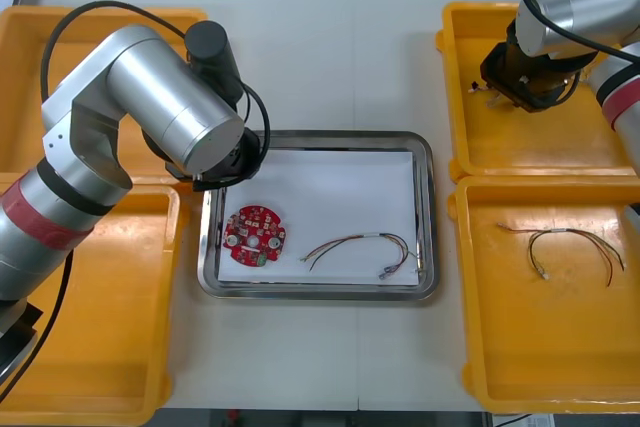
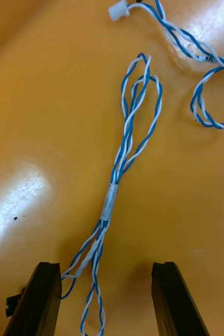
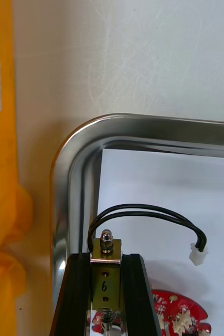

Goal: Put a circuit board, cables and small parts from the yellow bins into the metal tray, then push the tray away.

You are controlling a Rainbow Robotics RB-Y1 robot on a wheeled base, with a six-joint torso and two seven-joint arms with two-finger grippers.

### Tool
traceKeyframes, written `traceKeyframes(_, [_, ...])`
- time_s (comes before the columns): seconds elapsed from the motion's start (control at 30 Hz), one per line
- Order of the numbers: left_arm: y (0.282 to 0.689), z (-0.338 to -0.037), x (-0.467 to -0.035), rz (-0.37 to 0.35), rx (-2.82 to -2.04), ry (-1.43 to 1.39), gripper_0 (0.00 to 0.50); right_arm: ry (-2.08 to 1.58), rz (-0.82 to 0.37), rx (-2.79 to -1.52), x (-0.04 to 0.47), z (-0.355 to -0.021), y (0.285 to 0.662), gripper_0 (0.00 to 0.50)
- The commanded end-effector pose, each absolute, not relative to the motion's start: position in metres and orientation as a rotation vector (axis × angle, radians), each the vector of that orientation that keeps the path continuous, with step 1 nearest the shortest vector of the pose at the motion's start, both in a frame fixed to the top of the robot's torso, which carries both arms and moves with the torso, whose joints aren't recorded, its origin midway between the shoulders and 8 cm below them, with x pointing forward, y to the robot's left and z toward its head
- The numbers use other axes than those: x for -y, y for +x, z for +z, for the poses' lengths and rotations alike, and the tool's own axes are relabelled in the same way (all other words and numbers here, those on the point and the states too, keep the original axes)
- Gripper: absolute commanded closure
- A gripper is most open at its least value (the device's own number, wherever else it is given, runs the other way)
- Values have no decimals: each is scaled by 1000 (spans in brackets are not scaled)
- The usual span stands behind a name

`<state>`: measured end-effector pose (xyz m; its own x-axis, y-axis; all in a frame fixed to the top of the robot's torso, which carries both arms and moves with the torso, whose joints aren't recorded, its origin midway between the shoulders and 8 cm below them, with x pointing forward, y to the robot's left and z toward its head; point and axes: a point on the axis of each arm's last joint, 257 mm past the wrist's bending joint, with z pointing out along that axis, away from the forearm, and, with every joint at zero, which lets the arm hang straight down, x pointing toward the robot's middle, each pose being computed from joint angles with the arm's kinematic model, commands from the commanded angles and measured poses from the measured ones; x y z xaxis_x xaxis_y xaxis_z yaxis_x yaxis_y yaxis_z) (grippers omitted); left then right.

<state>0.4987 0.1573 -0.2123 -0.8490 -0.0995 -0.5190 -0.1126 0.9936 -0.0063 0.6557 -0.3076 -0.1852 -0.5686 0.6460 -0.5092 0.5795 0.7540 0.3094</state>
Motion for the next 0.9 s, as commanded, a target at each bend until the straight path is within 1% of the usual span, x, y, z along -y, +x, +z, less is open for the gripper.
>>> traceKeyframes(0.03, [503,-221,-139,17,-2590,-40,500,911,196,-2286,279,-158,671,0])
traceKeyframes(0.33, [508,-232,-130,5,-2583,31,500,907,207,-2304,269,-164,669,0])
traceKeyframes(0.37, [509,-233,-129,0,-2579,38,500,907,209,-2305,269,-164,669,20])
traceKeyframes(0.43, [511,-236,-125,-11,-2573,54,500,909,213,-2308,268,-165,668,259])
traceKeyframes(0.47, [513,-238,-124,-12,-2570,62,500,908,216,-2307,267,-164,669,454])
traceKeyframes(0.5, [513,-239,-123,-14,-2570,67,500,909,215,-2308,267,-165,668,500])
traceKeyframes(0.67, [515,-244,-122,2,-2568,83,500,897,201,-2306,275,-161,669,500])
traceKeyframes(0.8, [514,-247,-120,0,-2573,86,500,873,183,-2308,284,-152,668,500])
traceKeyframes(0.9, [514,-248,-119,0,-2574,85,500,813,132,-2342,293,-142,661,500])
